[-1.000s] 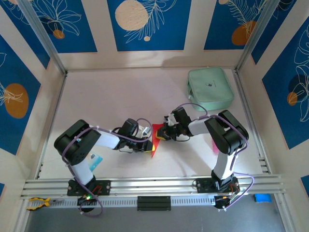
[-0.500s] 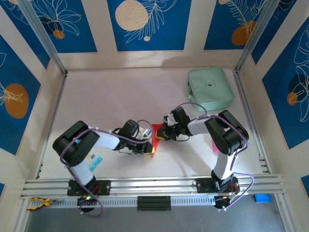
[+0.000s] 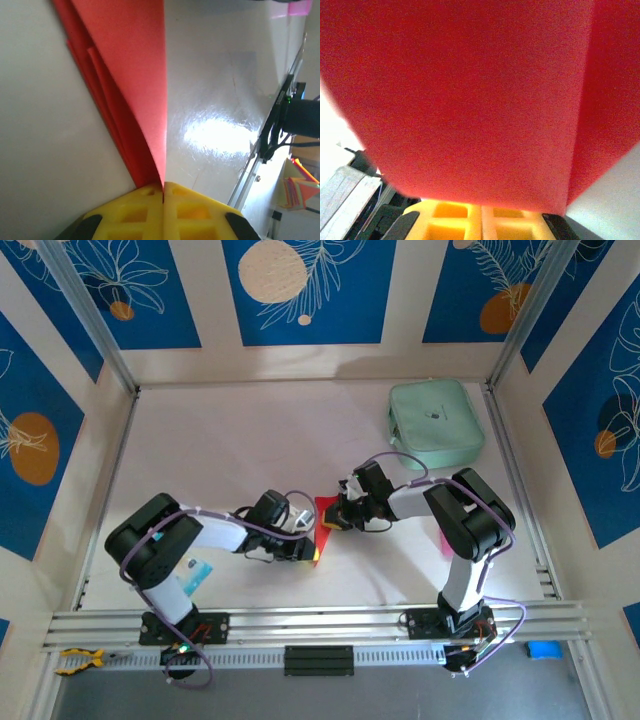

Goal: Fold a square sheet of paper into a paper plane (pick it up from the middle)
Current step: Fold the wing for the fifth time at the center of the table.

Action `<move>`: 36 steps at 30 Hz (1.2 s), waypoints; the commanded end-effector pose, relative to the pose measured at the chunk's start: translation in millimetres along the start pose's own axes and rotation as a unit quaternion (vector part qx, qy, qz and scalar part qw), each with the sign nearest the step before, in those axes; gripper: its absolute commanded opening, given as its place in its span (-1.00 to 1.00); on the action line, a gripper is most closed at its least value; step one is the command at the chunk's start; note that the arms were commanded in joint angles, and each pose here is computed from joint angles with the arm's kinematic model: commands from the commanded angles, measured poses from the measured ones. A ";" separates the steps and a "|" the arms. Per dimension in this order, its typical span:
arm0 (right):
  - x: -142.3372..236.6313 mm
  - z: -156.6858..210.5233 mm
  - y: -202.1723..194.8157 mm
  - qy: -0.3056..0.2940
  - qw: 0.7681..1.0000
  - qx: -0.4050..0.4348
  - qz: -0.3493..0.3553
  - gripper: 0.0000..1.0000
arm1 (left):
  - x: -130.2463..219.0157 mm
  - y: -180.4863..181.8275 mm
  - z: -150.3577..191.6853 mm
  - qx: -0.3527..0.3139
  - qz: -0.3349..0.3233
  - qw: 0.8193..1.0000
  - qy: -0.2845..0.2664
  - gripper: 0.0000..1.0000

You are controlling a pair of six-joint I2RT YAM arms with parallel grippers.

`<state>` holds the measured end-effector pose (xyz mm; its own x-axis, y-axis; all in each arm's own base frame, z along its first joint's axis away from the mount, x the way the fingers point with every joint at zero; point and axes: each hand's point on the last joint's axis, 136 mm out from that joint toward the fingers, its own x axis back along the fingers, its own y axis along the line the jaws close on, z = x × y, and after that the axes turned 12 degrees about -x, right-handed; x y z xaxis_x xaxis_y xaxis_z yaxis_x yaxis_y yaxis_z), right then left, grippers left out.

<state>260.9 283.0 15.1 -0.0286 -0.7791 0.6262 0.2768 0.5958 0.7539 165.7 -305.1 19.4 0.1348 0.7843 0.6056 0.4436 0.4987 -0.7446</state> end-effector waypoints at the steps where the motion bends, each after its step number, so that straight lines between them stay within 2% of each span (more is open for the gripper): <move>1: -4.6 4.6 -61.8 -0.015 0.993 -0.062 0.104 -0.83 | -1.1 12.6 52.5 0.052 -0.021 0.995 0.078 -1.00; 6: -4.7 5.7 -64.2 -0.016 0.992 -0.065 0.106 -0.83 | -0.4 10.0 54.3 0.047 -0.021 0.995 0.083 -1.00; 8: -4.7 5.3 -64.2 -0.016 0.992 -0.065 0.106 -0.84 | 0.1 9.6 55.8 0.047 -0.024 0.995 0.086 -0.83; 11: -4.6 5.4 -64.7 -0.017 0.992 -0.065 0.107 -0.84 | 0.9 8.6 57.1 0.043 -0.026 0.995 0.087 -1.00; 16: -4.3 5.4 -65.6 -0.018 0.992 -0.067 0.109 -0.86 | 0.8 8.4 60.9 0.041 -0.032 0.994 0.094 -1.00; 17: -4.4 5.5 -65.4 -0.018 0.992 -0.066 0.109 -0.86 | 1.1 9.9 61.9 0.042 -0.037 0.994 0.096 -0.91; 20: -4.2 5.9 -66.6 -0.018 0.991 -0.067 0.111 -0.87 | 1.7 9.8 62.8 0.039 -0.042 0.994 0.097 -0.85; 22: -3.9 6.1 -67.3 -0.019 0.991 -0.068 0.112 -0.87 | 2.2 9.8 63.6 0.038 -0.046 0.993 0.097 -1.00; 26: -3.5 6.1 -67.4 -0.021 0.991 -0.067 0.112 -0.87 | 1.6 10.2 65.6 0.038 -0.047 0.993 0.100 -1.00; 28: -3.4 6.3 -67.6 -0.020 0.991 -0.067 0.113 -0.87 | 1.4 10.2 66.6 0.037 -0.050 0.993 0.102 -0.87; 32: -3.4 6.6 -68.8 -0.021 0.991 -0.069 0.114 -0.87 | 1.6 7.5 67.4 0.034 -0.048 0.993 0.102 -1.00; 34: -3.2 6.7 -69.1 -0.022 0.991 -0.069 0.113 -0.87 | 1.9 7.3 69.6 0.035 -0.049 0.993 0.104 -1.00; 36: -3.1 6.9 -69.9 -0.022 0.991 -0.070 0.114 -0.87 | 2.4 6.2 70.2 0.035 -0.050 0.993 0.104 -0.91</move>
<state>260.8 283.5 14.2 -0.0347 -0.7731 0.6333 0.2752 0.6018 0.7497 151.1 -299.9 17.2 0.1379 0.7338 0.6653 0.4759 0.5400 -0.6942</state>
